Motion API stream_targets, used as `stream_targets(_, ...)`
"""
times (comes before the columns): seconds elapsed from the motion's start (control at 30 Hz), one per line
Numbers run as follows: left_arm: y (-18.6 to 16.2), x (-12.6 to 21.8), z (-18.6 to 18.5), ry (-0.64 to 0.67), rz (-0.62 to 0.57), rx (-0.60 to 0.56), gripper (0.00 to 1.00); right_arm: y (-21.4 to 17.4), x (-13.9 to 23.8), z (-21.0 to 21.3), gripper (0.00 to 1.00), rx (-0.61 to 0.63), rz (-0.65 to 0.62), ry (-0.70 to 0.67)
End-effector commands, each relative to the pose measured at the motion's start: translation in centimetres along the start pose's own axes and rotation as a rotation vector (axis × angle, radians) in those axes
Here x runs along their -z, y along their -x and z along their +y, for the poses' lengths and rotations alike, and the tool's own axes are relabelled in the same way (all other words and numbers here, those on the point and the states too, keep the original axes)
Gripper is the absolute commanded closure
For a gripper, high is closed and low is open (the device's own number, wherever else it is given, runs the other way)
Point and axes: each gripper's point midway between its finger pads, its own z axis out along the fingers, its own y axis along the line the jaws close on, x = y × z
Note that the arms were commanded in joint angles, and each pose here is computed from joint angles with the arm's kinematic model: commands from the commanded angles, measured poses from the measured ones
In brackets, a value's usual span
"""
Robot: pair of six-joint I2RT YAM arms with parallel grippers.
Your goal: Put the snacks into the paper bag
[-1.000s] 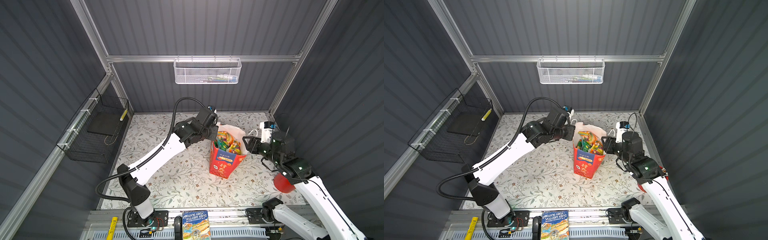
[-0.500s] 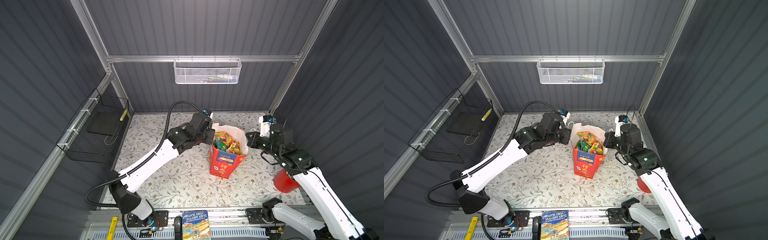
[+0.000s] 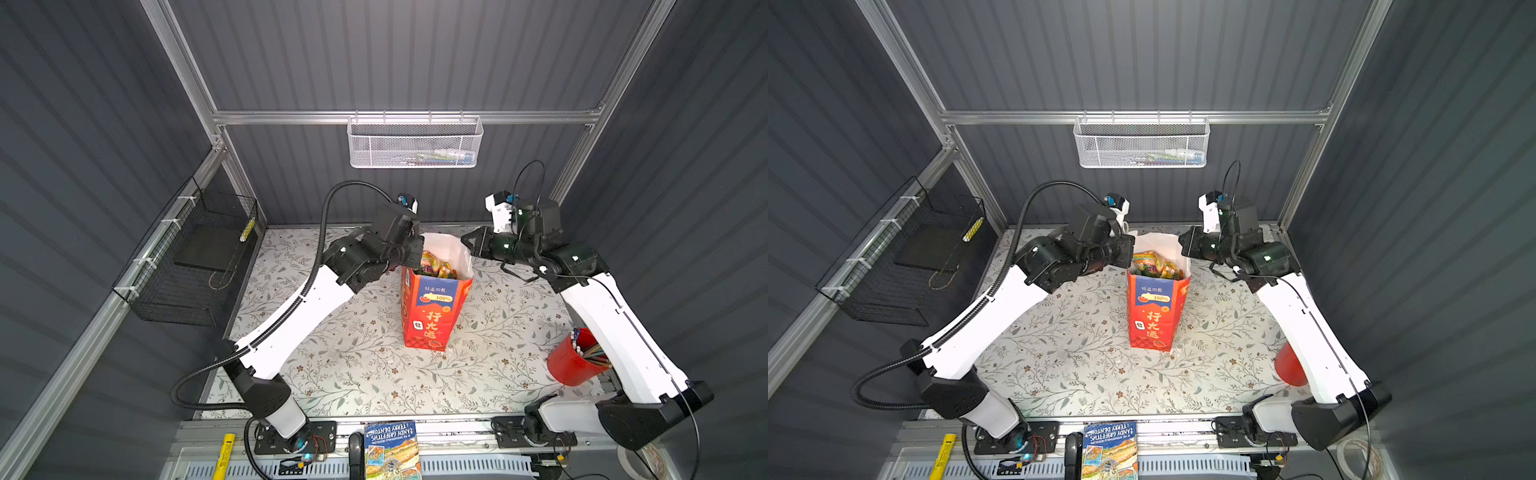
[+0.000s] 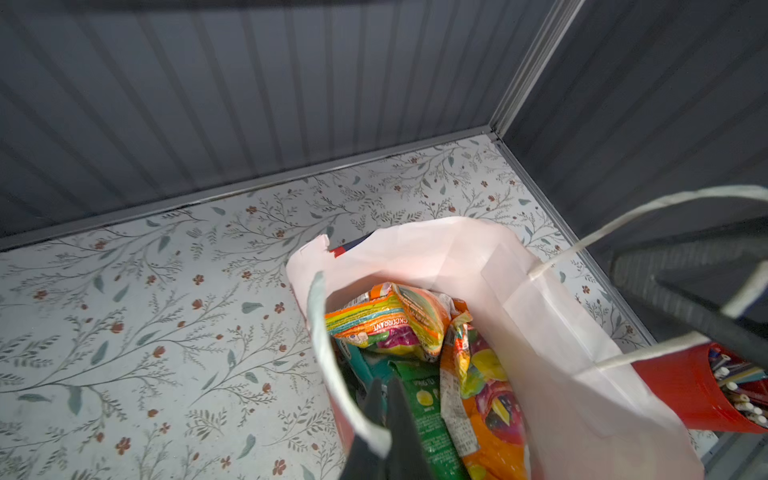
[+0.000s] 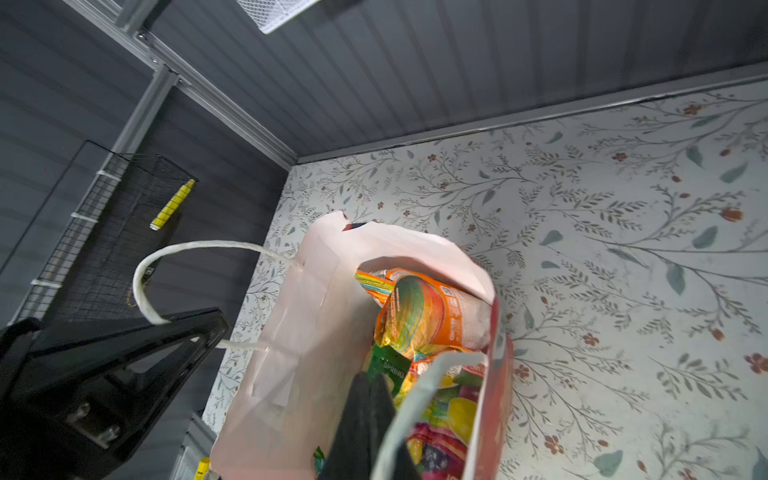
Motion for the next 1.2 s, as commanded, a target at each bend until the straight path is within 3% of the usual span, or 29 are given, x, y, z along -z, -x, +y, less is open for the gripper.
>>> stream_targets(0.0, 2.6, 2.9, 1.7, 0.062, -0.137, 0.011, 1.00, 2.0, 1.7, 3.1, 1.00, 0.033, -0.083, 0.117)
stream_targets(0.27, -4.6, 1.6, 5.1, 0.159, -0.061, 0.018, 1.00, -5.9, -1.4, 0.5, 1.00, -0.005, -0.007, 0.122)
stream_targets(0.4, -5.4, 1.5, 5.8, 0.186, -0.029, 0.024, 1.00, -6.2, -1.1, 0.6, 0.98, -0.017, -0.008, 0.129)
stream_targets(0.5, -5.1, 2.2, 5.6, 0.155, -0.053, 0.044, 0.81, -6.0, -0.8, 1.5, 0.83, -0.013, 0.000, 0.141)
stream_targets(0.57, -5.0, 2.7, 5.6, 0.148, -0.067, 0.051, 0.59, -5.9, -0.7, 2.0, 0.58, -0.006, 0.009, 0.145)
stream_targets(0.67, -4.9, 3.2, 5.8, 0.152, -0.068, 0.052, 0.29, -5.9, -0.6, 2.6, 0.34, -0.022, 0.031, 0.158)
stream_targets(0.77, -5.2, 4.0, 5.9, 0.142, -0.059, 0.050, 0.01, -5.5, 0.3, 3.0, 0.03, -0.033, 0.023, 0.164)
stream_targets(1.0, -6.8, 8.0, 6.2, 0.045, -0.103, 0.124, 0.00, -5.0, 5.3, 3.3, 0.01, 0.018, -0.096, 0.173)
stream_targets(1.17, -9.0, 11.6, 7.9, 0.009, -0.180, 0.212, 0.00, -5.3, 8.2, -0.1, 0.01, 0.054, -0.241, 0.044)
